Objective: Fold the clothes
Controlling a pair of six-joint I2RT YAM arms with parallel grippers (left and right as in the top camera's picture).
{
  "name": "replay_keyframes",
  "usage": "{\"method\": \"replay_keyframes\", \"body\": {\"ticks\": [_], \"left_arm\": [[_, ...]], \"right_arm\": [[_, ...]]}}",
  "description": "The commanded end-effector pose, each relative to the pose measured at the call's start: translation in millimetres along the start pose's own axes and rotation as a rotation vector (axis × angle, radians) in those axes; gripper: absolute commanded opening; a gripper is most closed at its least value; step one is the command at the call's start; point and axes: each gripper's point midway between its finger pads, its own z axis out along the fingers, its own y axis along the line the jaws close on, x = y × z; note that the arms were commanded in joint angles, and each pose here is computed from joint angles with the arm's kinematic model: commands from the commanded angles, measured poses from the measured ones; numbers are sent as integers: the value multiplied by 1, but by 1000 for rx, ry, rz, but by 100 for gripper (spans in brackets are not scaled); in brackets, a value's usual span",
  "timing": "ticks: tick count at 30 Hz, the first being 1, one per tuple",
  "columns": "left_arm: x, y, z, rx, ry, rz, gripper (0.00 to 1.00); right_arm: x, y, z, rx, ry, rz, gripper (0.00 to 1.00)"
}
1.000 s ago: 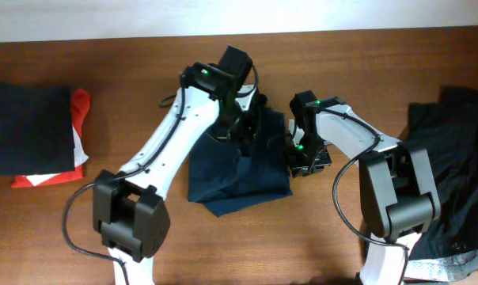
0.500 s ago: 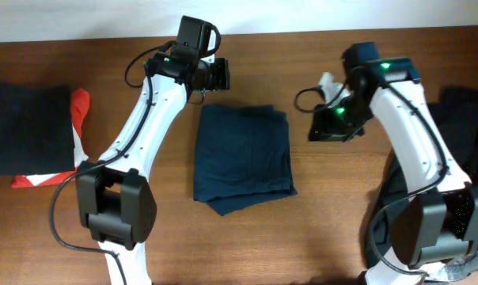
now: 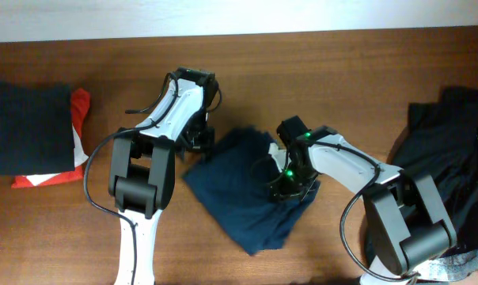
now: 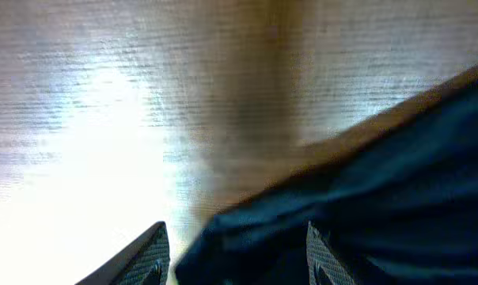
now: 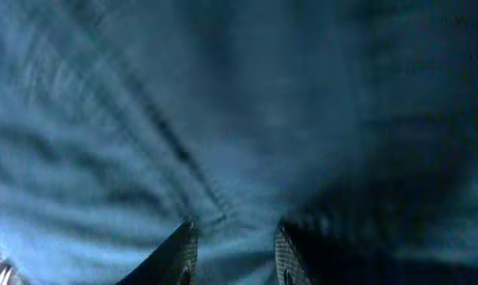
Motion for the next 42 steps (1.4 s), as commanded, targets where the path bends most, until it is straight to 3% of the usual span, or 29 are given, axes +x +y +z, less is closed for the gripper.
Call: {"method": "replay_keyframes", "body": {"ticks": [1, 5, 7, 8, 11, 19, 20, 22, 24, 25, 28, 30, 32, 34, 37, 42], "left_arm": [[29, -23, 5, 111, 145, 37, 56], [19, -44, -12, 222, 76, 85, 56], [-2, -75, -55, 447, -77, 187, 62], [-11, -94, -75, 582, -148, 254, 72], [-20, -101, -65, 589, -174, 291, 92], [-8, -132, 3, 555, -83, 349, 92], [-3, -139, 10, 548, -65, 364, 89], [10, -156, 9, 570, -43, 402, 55], [5, -154, 9, 541, -64, 410, 11], [-9, -142, 3, 500, -109, 392, 0], [-53, -63, -45, 282, -274, 272, 0], [-65, 9, -106, 223, -407, 142, 0], [-56, 89, -157, 176, -520, -11, 0], [-34, 187, -197, 38, -652, -212, 0], [-19, 286, -226, -65, -804, -428, 1], [-16, 384, -240, -119, -961, -633, 3]], "right_arm": [[-35, -86, -19, 353, -181, 135, 37], [-73, -73, -70, 348, -264, 83, 41], [-79, -58, -111, 347, -279, 81, 41], [-80, -53, -127, 346, -286, 80, 41], [-75, -41, -158, 346, -291, 80, 41], [-57, -41, -161, 352, -227, 92, 41], [-55, -41, -160, 354, -220, 93, 42], [-55, -42, -160, 356, -220, 93, 42], [-54, -45, -161, 364, -217, 101, 41], [-51, -53, -164, 374, -211, 122, 41], [-40, -88, -180, 372, -213, 235, 41], [-25, -116, -190, 366, -197, 333, 41], [-18, -128, -193, 361, -189, 373, 41], [-17, -130, -194, 361, -190, 378, 41], [-17, -130, -194, 361, -186, 378, 41], [-15, -129, -193, 360, -180, 379, 41]]}}
